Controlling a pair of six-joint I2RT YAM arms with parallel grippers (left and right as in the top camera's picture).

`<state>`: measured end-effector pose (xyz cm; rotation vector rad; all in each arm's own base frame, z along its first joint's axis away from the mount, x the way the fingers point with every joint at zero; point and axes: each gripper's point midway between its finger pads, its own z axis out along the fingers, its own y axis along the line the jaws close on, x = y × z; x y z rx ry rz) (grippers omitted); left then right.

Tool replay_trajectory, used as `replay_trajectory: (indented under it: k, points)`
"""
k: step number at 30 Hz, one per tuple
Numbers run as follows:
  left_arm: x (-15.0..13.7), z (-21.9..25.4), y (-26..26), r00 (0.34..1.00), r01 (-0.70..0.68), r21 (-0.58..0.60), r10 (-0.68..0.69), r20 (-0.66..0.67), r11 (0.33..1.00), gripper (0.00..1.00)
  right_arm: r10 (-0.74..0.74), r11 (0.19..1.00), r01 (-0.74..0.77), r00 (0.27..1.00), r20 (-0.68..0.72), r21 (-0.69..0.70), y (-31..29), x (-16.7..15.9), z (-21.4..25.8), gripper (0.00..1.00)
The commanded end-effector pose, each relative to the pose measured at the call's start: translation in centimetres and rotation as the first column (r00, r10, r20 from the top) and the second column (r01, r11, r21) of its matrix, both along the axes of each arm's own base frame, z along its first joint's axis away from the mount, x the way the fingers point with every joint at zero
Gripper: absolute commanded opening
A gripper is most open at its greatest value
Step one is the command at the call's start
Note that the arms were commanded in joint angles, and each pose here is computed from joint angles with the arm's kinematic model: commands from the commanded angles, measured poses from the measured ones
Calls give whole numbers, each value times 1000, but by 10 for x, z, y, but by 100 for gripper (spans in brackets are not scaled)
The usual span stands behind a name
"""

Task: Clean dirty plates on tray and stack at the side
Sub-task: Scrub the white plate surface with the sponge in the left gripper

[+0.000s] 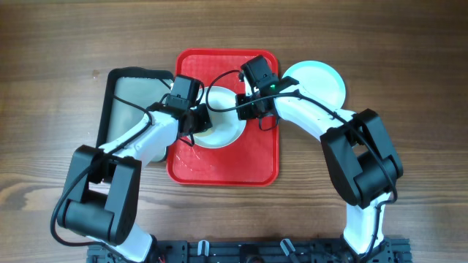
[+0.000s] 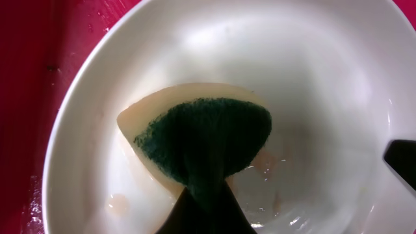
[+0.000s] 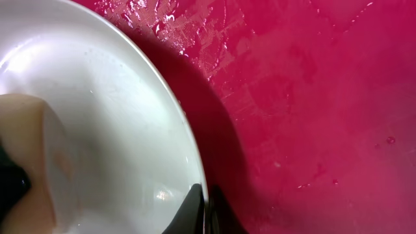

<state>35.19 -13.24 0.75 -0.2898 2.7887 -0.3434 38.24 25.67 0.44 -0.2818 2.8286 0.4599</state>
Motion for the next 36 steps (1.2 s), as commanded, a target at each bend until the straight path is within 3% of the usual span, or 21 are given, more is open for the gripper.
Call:
replay_trajectory:
  k: [1, 25, 36]
  points:
    - [-18, -27, -4, 996, 17, -14, -18, -91, 1000, 4, 7, 999, -7, 1000, 17, -50, -7, -1, -2, 4]
    - [-13, -27, -12, 996, -22, -53, 17, -84, 998, 4, 7, 999, -6, 1000, 17, -50, -7, -1, -2, 4]
    - [-14, -30, -36, 998, 35, -65, -39, -55, 997, 4, 8, 999, -7, 1000, 18, -50, -7, -1, -2, 5]
